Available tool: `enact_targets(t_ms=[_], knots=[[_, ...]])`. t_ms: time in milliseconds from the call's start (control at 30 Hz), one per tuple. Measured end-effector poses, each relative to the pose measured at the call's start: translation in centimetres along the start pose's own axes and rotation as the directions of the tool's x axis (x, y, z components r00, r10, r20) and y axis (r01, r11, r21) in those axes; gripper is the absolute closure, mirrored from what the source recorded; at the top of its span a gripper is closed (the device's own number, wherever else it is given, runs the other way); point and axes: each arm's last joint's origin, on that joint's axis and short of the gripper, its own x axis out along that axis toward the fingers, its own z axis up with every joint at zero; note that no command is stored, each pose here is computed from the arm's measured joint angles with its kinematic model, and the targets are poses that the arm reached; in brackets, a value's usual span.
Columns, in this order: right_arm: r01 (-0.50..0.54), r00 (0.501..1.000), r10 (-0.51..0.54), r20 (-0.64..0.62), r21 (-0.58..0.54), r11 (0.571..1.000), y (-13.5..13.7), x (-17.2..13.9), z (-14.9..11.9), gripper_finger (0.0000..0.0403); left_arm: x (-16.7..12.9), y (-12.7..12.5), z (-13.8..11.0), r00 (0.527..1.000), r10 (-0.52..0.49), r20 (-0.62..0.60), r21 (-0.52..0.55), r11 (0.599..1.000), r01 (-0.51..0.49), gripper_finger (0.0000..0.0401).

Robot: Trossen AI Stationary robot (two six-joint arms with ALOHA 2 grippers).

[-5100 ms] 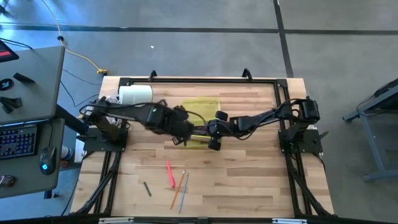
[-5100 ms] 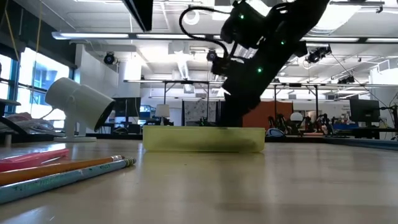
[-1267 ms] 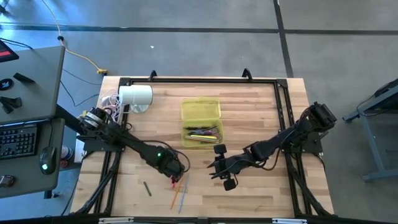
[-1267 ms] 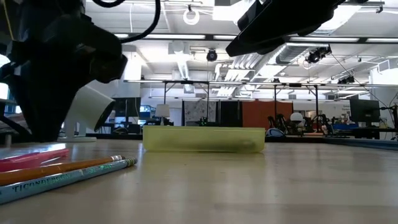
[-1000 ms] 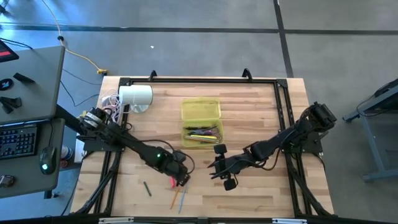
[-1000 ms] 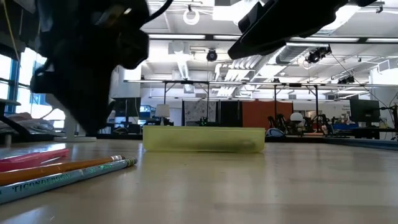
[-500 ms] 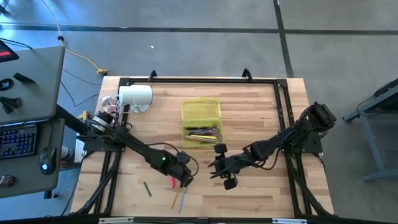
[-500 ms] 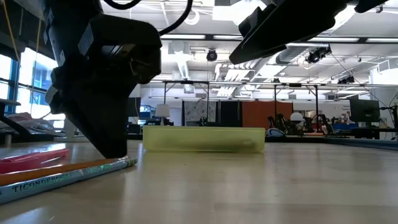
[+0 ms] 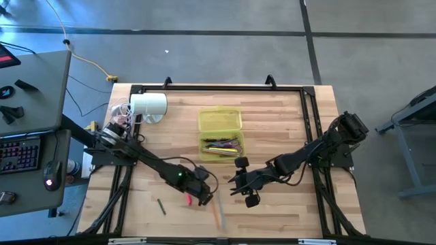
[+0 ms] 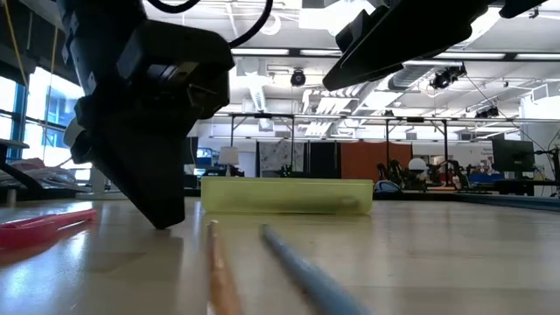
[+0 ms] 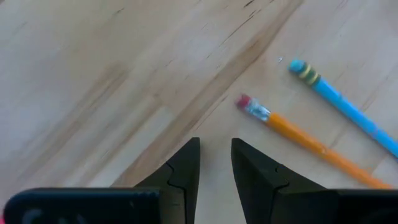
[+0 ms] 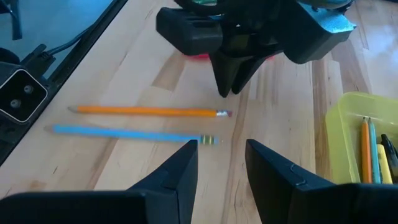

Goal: Pick & place school supplies into a supply box
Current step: Put the light blue pencil into the supply box

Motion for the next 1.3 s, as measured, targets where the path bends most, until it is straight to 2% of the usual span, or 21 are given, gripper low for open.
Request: enact_targets(t_ms=[167, 233, 333, 467, 600, 667, 833, 1033, 1100, 1300], knots=[[-0.007, 1.000, 0.007, -0.010, 0.023, 1.000, 0.0, 0.0, -0.1, 0.0284, -0.3, -0.9, 0.7, 0.999, -0.044, 0.023, -0.020, 0.999, 0.045, 0.0274], [-0.001, 0.999, 0.004, -0.033, 0.090, 0.996, 0.0, 0.0, -0.3, 0.0284, -0.4, -1.0, 1.0, 0.998, -0.044, 0.040, -0.007, 0.999, 0.044, 0.0274], [0.080, 0.993, -0.060, -0.100, 0.204, 0.976, -0.2, -0.1, -1.0, 0.0284, -0.4, -1.0, 1.6, 0.998, -0.049, 0.050, 0.011, 0.999, 0.049, 0.0274], [0.238, 0.967, -0.187, -0.173, 0.352, 0.905, -0.7, -0.2, -1.9, 0.0284, -0.3, -0.7, 2.4, 0.997, -0.037, 0.062, 0.007, 0.999, 0.037, 0.0274], [0.334, 0.940, -0.252, -0.232, 0.466, 0.819, -1.3, 0.4, -2.7, 0.0284, -0.2, -0.4, 3.2, 0.997, -0.030, 0.069, -0.006, 1.000, 0.031, 0.0274], [0.350, 0.933, -0.242, -0.266, 0.515, 0.782, -1.5, 1.1, -3.4, 0.0284, -0.2, -0.3, 3.4, 0.997, -0.031, 0.072, -0.012, 0.999, 0.032, 0.0274], [0.334, 0.927, -0.153, -0.343, 0.567, 0.753, -1.2, 2.7, -4.9, 0.0284, -0.2, -0.3, 3.5, 0.997, -0.031, 0.076, -0.014, 0.999, 0.033, 0.0274], [0.374, 0.907, -0.137, -0.398, 0.614, 0.695, -0.4, 2.6, -5.6, 0.0284, -0.2, -0.3, 3.5, 0.996, -0.030, 0.079, 0.034, 0.999, 0.027, 0.0274], [0.399, 0.896, -0.134, -0.423, 0.635, 0.661, -0.1, 2.4, -5.9, 0.0284, -0.2, -0.3, 3.5, 0.996, -0.030, 0.080, 0.044, 0.999, 0.026, 0.0274], [0.471, 0.833, -0.061, -0.550, 0.648, 0.599, 0.5, 1.5, -6.9, 0.0284, -0.2, -0.3, 3.5, 0.996, -0.029, 0.081, 0.090, 0.996, 0.022, 0.0274]])
